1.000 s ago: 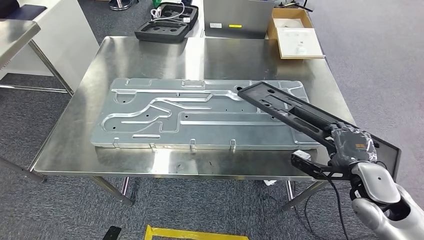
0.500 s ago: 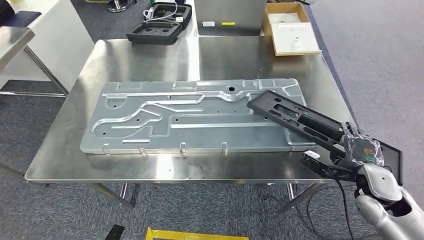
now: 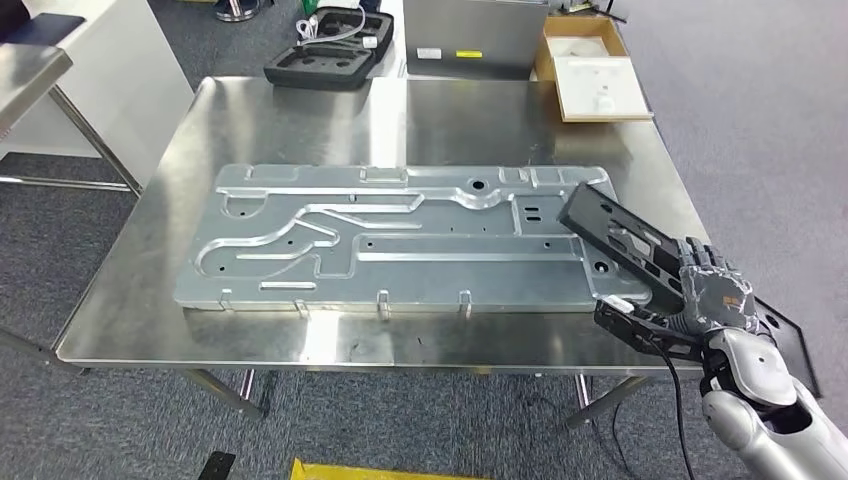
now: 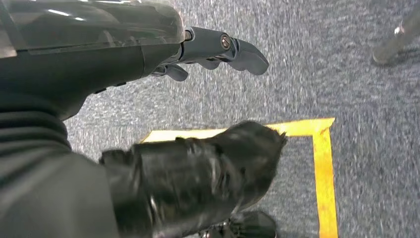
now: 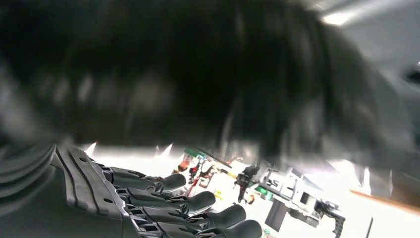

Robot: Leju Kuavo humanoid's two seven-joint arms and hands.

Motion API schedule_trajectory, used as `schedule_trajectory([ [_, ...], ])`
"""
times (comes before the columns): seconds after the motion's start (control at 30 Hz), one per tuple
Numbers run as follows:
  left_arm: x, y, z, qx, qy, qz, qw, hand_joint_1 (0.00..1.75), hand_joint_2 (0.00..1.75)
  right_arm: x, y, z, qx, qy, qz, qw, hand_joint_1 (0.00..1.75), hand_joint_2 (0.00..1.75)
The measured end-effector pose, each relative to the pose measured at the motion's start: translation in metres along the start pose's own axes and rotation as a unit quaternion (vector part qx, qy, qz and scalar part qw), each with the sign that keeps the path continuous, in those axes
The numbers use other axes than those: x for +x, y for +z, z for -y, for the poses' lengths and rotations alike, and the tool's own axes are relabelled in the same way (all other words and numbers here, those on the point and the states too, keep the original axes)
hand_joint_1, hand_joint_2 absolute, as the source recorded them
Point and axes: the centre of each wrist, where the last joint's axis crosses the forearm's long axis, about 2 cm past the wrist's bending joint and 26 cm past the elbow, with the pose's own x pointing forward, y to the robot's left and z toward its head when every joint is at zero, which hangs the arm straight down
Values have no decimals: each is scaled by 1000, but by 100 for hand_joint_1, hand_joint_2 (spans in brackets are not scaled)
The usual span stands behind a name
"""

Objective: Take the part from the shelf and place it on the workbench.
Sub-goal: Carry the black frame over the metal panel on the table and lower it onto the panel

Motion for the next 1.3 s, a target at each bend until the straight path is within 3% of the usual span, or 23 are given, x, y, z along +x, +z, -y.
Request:
schedule_trajectory([
  [0.53, -4, 3, 2, 35, 6, -23, 999, 0, 0, 45, 7, 24, -50, -119, 100, 987, 0, 0],
  [0.87, -7, 4, 2, 57, 8, -28, 998, 0, 0, 87, 23, 43, -83, -180, 188, 962, 0, 0],
  [1.3, -14, 8, 3, 69, 16, -29, 997, 0, 0, 106, 48, 70, -124, -313, 238, 911, 0, 0],
])
